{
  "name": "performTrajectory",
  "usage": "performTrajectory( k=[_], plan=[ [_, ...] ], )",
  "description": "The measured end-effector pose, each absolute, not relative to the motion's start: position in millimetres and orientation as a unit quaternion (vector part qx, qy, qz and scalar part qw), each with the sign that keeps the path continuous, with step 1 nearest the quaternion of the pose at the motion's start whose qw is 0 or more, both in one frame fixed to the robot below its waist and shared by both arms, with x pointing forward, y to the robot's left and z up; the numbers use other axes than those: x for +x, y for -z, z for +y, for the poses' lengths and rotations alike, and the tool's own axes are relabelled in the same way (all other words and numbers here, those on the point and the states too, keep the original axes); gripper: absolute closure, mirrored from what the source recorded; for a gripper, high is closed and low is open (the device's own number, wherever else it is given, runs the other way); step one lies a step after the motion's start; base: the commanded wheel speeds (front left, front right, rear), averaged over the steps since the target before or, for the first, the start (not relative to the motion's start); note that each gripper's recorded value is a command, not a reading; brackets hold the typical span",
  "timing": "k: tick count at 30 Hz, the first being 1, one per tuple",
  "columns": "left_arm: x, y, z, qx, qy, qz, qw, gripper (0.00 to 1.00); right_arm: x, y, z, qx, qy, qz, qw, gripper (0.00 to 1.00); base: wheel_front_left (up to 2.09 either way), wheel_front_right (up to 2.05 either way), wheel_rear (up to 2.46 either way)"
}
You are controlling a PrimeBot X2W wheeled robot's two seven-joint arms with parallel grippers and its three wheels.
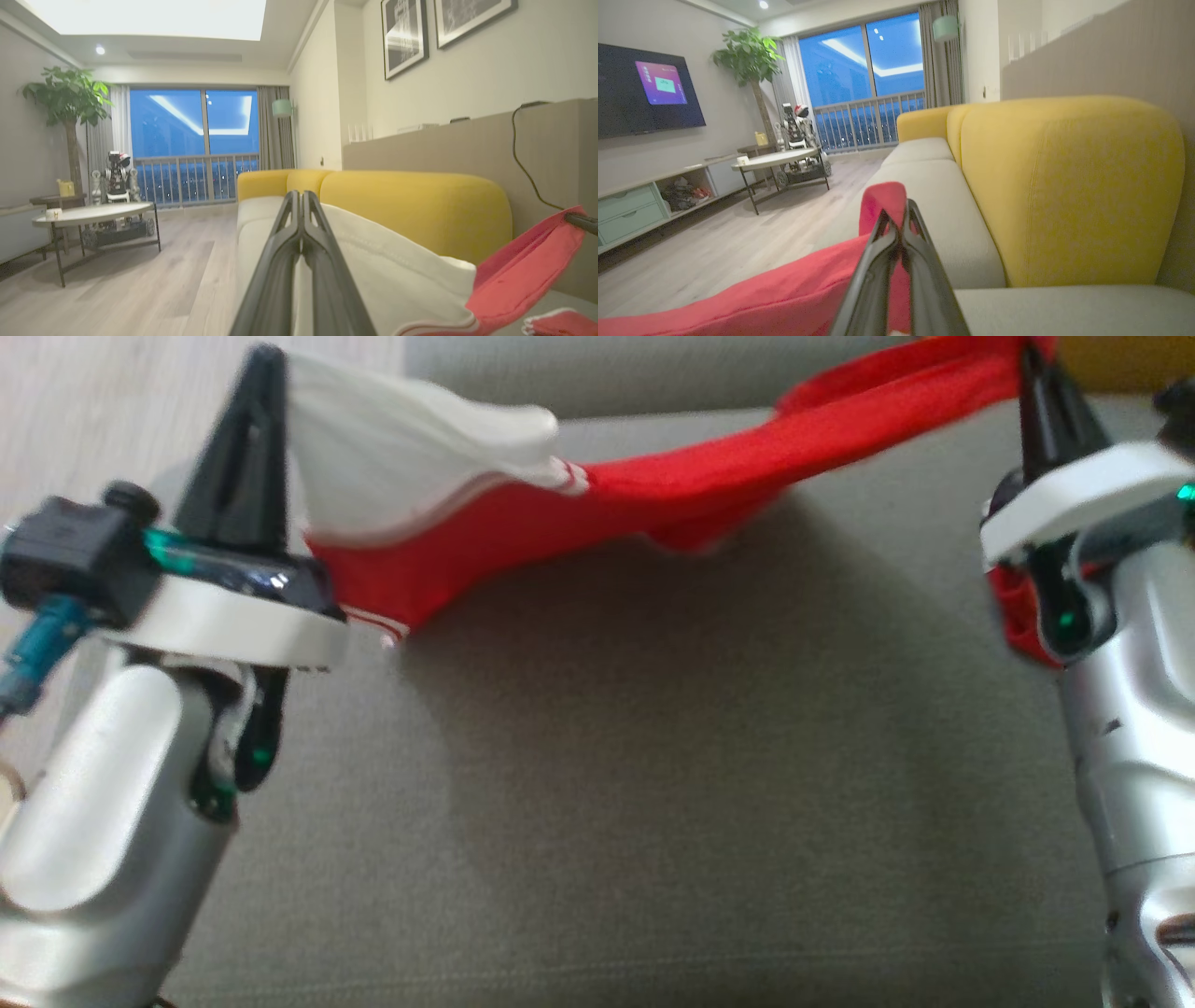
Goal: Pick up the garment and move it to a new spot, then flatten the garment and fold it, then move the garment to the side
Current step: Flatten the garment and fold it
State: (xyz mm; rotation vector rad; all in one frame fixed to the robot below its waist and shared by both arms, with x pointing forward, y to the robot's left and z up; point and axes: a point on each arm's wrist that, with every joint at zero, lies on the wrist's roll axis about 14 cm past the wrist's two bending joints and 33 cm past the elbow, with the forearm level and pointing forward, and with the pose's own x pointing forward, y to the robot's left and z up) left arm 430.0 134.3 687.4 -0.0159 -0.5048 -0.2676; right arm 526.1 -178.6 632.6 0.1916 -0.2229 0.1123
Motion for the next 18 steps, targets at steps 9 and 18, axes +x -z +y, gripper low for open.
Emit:
performTrajectory(
  k=[9, 18],
  plan=[
    [383, -807, 126, -0.013, 0.142, -0.410, 0.901, 1.00, 461, -777, -199, 0.109, -0.062, -0.260, 0.957, 1.00, 0.00, 0.00, 0.00],
    [359, -846, 122, -0.024, 0.144, -0.459, 0.876, 1.00, 413, -813, -229, 0.178, -0.046, -0.280, 0.942, 1.00, 0.00, 0.00, 0.00]
  ],
)
